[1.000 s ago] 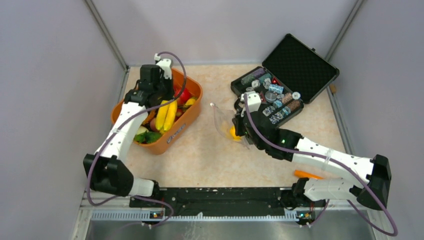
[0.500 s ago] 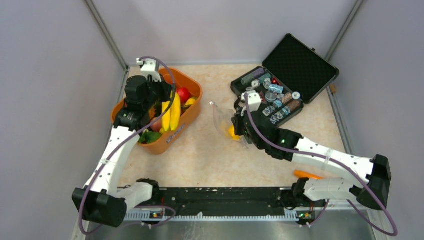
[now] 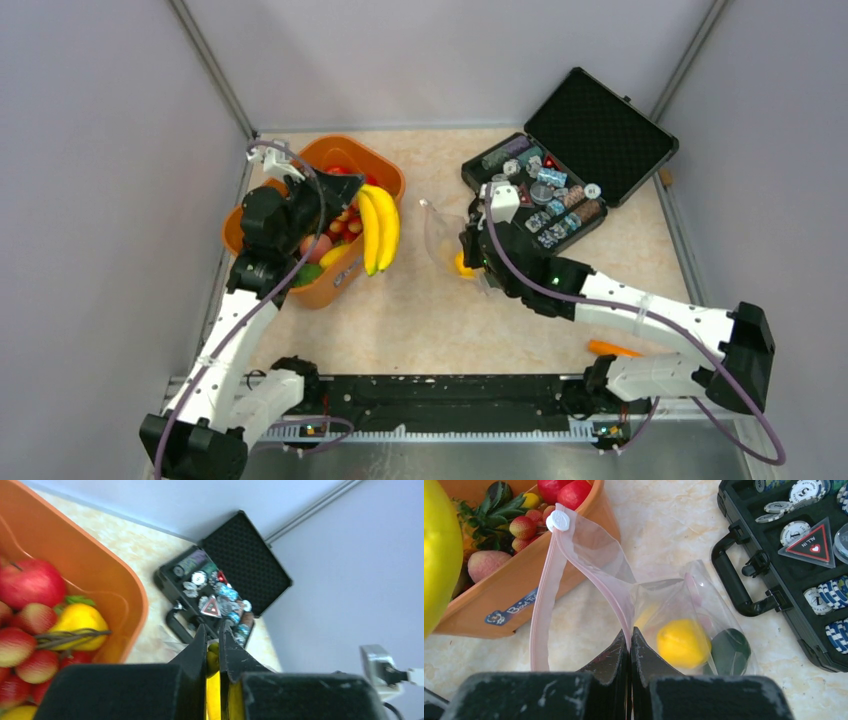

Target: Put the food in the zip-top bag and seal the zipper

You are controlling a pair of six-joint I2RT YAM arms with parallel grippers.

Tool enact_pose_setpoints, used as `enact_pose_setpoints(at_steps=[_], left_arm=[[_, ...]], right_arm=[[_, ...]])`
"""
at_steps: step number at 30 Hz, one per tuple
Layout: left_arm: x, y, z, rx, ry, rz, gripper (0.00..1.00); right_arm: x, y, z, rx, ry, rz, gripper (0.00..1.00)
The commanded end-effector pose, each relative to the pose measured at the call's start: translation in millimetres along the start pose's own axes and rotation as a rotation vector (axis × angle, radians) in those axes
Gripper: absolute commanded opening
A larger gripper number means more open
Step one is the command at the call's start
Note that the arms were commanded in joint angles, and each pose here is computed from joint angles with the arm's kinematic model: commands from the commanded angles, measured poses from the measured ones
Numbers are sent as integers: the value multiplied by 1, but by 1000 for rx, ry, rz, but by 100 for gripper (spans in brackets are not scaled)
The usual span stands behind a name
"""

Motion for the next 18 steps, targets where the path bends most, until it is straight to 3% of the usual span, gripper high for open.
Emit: enact_pose_setpoints(at_steps=[1, 8, 14, 18], left_arm=[[9, -9, -27, -137, -201, -113, 0], [-8, -15, -56, -225, -246, -197, 0], [-28, 1, -72, -241, -280, -45, 0], [-30, -1, -72, -242, -300, -162, 0]], right_arm=[[8, 10, 5, -18, 74, -65, 0], [13, 16, 12, -13, 139, -103, 0], [13, 16, 15, -9, 141, -119, 0], [11, 17, 16, -6, 136, -116, 0]])
Point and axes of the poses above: each gripper's point midway between its finger pads, its own y axis out along the fingers, its own z axis along the line the jaws close on, x = y × z, the point moved 5 cm from there along -y, back along the fingers, and after that the axes turned 9 degrees about y, right-handed, at the moved point
